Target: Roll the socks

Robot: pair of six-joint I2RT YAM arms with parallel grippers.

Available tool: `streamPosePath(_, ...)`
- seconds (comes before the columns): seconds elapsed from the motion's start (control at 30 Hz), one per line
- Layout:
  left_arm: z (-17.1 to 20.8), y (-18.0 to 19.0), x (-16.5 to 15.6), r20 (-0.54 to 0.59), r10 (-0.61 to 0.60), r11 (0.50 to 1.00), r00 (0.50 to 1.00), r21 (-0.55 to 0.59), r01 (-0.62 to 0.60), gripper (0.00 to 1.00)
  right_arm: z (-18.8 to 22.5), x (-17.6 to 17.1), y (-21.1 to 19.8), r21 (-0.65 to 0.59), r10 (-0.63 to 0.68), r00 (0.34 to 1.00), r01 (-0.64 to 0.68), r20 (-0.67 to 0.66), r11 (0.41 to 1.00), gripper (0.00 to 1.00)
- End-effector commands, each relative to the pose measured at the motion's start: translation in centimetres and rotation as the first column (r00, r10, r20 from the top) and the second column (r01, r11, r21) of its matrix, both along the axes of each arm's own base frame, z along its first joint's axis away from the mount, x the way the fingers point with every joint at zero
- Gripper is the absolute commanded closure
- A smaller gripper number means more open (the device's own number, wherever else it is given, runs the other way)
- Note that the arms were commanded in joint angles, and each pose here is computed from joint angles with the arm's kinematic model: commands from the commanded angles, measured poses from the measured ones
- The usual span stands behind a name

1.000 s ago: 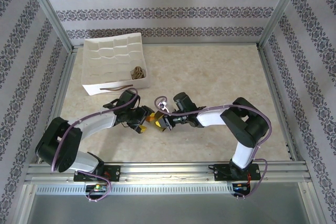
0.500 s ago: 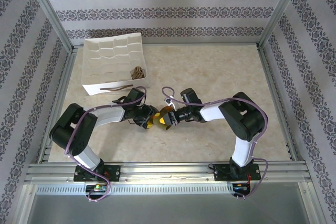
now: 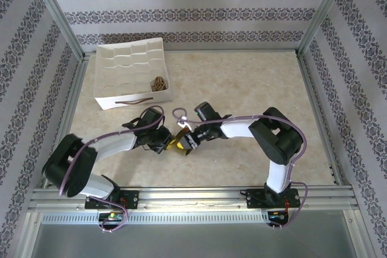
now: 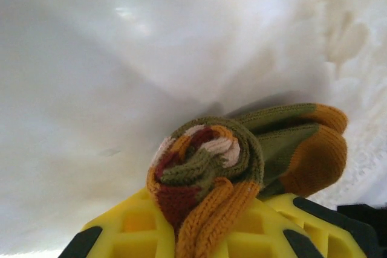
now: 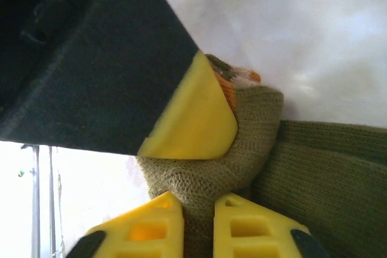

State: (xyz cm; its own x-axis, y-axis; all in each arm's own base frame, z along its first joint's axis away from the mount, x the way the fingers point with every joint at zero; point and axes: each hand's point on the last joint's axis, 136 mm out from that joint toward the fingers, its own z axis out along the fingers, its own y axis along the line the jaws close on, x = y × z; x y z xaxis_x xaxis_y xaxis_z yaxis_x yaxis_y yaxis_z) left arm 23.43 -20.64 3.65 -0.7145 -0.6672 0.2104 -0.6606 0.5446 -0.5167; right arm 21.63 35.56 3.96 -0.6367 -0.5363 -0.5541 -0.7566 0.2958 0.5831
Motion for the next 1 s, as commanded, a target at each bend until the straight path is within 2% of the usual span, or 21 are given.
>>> streamPosePath(0.0, -1.2, 1.9, -4.4, -0.137, 0.037, 0.997, 0.99, 0.075, -0.026, 1.0, -3.3, -0.8, -1.9, -0.219, 0.1, 0.978, -0.059, 0.185, 0.974, 0.75)
streamPosePath(0.07, -1.0, 1.8, -4.7, -0.141, 0.042, 0.996, 0.989, 0.088, -0.03, 1.0, -1.9, -0.6, -1.4, -0.207, 0.119, 0.938, -0.052, 0.326, 0.977, 0.64)
streamPosePath(0.17, -1.2, 1.5, -5.2, -0.164, 0.04, 0.992, 0.986, 0.121, -0.02, 1.0, 1.6, -0.2, -1.5, -0.16, 0.078, 0.834, 0.013, 0.546, 0.987, 0.52)
streamPosePath(0.27, -1.4, 1.5, -5.3, -0.182, 0.036, 0.988, 0.983, 0.152, -0.008, 1.0, 3.4, -1.2, -2.4, -0.164, 0.054, 0.745, 0.074, 0.664, 0.984, 0.44)
streamPosePath(0.37, -1.4, 1.5, -5.3, -0.202, 0.021, 0.985, 0.979, 0.175, 0.014, 1.0, 3.8, -3.2, -2.6, -0.174, 0.052, 0.694, 0.107, 0.718, 0.979, 0.38)
streamPosePath(0.5, -1.3, 1.2, -5.2, -0.208, 0.002, 0.983, 0.978, 0.179, 0.036, 1.0, 3.7, -4.4, -1.3, -0.203, 0.056, 0.655, 0.15, 0.753, 0.968, 0.37)
streamPosePath(0.67, -1.2, 1.1, -5.1, -0.205, -0.002, 0.984, 0.979, 0.175, 0.038, 1.0, 2.5, -3.4, -0.2, -0.29, 0.091, 0.612, 0.234, 0.785, 0.928, 0.37)
streamPosePath(0.83, -0.9, 0.8, -4.7, -0.178, -0.006, 0.987, 0.984, 0.154, 0.034, 1.0, 0.9, -2.9, 0.2, -0.348, 0.118, 0.641, 0.245, 0.758, 0.905, 0.4)
streamPosePath(0.97, -0.2, 0.3, -4.0, -0.129, -0.006, 0.992, 0.992, 0.121, 0.022, 1.0, -1.1, -3.0, -0.9, -0.437, 0.144, 0.696, 0.264, 0.703, 0.86, 0.57)
